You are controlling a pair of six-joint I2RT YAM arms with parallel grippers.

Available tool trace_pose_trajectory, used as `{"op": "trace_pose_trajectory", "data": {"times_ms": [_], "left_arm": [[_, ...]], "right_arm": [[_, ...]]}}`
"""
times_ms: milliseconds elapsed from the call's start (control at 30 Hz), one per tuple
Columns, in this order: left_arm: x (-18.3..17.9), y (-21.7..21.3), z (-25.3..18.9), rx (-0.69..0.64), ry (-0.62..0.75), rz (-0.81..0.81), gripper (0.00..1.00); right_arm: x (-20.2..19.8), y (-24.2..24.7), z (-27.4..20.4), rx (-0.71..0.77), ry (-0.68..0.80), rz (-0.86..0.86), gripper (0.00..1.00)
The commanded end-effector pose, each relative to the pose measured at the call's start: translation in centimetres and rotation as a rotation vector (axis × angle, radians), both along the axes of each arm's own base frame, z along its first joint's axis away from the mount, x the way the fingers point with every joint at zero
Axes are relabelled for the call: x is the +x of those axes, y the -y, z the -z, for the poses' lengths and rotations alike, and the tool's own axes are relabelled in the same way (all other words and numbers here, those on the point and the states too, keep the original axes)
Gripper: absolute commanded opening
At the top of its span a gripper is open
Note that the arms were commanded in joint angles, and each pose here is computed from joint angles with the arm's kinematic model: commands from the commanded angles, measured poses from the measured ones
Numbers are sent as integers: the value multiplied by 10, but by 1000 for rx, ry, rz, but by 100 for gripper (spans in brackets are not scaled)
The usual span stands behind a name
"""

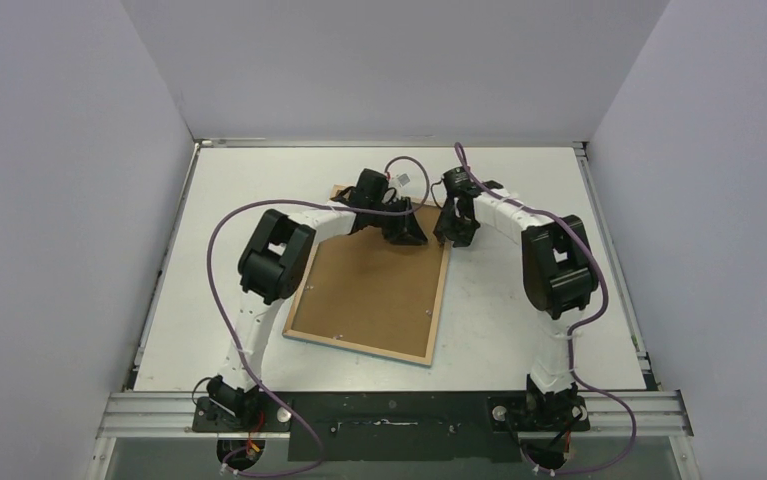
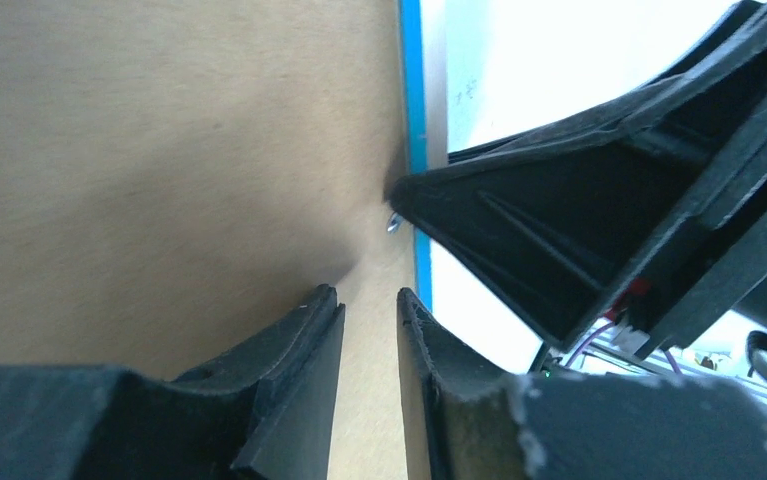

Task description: Put the photo into the frame

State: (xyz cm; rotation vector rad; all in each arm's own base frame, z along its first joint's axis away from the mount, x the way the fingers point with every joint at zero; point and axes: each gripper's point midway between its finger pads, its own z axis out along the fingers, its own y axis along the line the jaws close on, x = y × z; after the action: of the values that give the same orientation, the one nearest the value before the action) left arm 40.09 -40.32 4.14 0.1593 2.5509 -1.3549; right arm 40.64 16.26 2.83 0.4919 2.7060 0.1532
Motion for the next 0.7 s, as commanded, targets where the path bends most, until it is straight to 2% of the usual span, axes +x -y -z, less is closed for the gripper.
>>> {"op": "trace_pose_trajectory", "data": {"times_ms": [0,100,267,433,667], "left_arm": [[16,-29,-69,-54,121,23,27],[7,-41,-86,-33,164,41,30],[-17,-64,-89,62,160,67,35],[-45,-82,-87,122,130,102,37],[-77,-78,-80,59,30,155,36]], "right_arm": [[15,5,-33,-24,60,32,44],[14,7,-55,6,106,53,54],[-9,11,-76,32,120,24,65],[-46,20,-88,16,107,-56,70],[-110,-2,-80,3,99,-245,71]]}}
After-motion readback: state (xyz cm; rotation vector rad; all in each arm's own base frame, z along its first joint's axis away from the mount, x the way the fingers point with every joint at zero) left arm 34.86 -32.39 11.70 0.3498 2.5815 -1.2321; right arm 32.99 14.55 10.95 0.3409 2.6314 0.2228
